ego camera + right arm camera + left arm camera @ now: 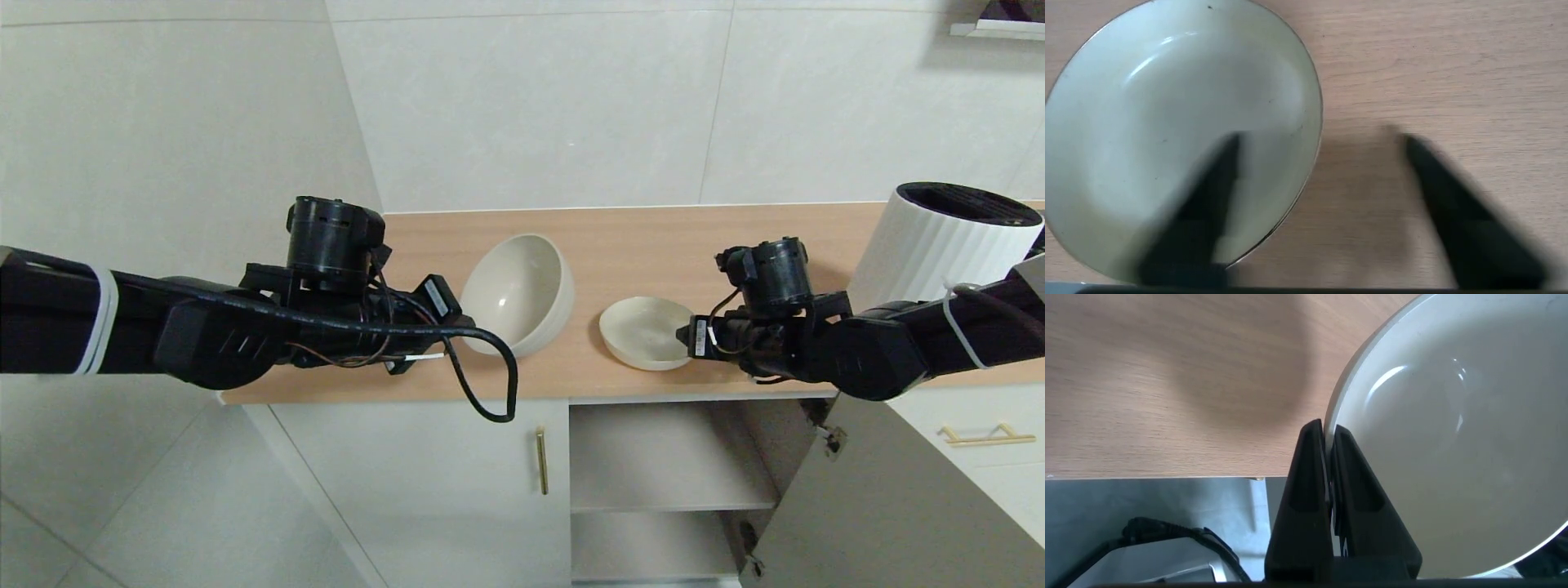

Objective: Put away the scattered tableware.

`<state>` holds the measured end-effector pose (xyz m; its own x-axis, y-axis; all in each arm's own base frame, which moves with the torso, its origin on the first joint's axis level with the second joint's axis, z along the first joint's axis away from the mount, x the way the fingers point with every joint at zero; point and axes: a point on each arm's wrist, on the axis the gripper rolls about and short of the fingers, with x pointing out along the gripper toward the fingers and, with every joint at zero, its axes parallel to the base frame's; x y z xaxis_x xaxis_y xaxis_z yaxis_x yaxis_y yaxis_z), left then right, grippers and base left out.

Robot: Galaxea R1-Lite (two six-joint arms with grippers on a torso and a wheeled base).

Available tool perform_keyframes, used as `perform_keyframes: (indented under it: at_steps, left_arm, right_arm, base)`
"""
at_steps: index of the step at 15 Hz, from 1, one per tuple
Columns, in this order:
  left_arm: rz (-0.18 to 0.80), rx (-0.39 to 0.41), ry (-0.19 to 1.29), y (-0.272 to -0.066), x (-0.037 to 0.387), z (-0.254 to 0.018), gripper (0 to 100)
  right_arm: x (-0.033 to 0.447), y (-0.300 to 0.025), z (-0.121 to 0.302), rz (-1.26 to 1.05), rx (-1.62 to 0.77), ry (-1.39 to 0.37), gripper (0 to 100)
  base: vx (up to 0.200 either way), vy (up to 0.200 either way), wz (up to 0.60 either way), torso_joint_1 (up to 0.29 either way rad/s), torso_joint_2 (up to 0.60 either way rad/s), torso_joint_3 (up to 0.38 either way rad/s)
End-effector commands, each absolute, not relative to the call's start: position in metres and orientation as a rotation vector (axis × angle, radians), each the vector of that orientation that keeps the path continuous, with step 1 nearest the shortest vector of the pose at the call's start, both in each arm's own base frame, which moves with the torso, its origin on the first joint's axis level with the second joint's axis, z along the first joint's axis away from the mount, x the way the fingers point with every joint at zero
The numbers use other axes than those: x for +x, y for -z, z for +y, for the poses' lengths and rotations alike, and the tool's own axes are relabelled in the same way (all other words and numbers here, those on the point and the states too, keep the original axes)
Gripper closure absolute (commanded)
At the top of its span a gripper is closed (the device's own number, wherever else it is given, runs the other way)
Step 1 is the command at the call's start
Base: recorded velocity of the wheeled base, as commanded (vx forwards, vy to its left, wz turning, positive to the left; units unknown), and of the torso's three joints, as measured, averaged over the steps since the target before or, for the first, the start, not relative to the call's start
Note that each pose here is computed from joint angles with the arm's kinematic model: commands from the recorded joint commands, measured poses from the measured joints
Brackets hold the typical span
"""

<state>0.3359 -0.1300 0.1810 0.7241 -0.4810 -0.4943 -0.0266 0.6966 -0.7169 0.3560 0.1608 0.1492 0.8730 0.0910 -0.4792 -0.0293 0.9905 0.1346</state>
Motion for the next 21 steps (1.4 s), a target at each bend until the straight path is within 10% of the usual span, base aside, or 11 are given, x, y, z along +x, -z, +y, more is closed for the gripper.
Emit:
perform_keyframes:
  at_steps: [1,10,21]
  left_arm:
    - [0.730,-0.773,0.280,-0.181,0.336,-0.130,100]
    - [0.686,-0.773,0.311,-0.202,0.314,-0.124,100]
    - [0.642,-0.578,0.424,-0.215,0.260,-0.118,100]
  right_arm:
    - [0.356,-0.149,0.161,0.506,0.125,-0.064,100]
    - [0.336,-0.174,0.152,0.469,0.148,-0.091,100]
    - [0.245,-0.232,0.117,0.595,0.206,-0.423,100]
  base:
    - [0.000,0.000,0.00,0.000,0.00,0.000]
    - [0.000,0.000,0.00,0.000,0.00,0.000]
    - [0.000,0.000,0.00,0.000,0.00,0.000]
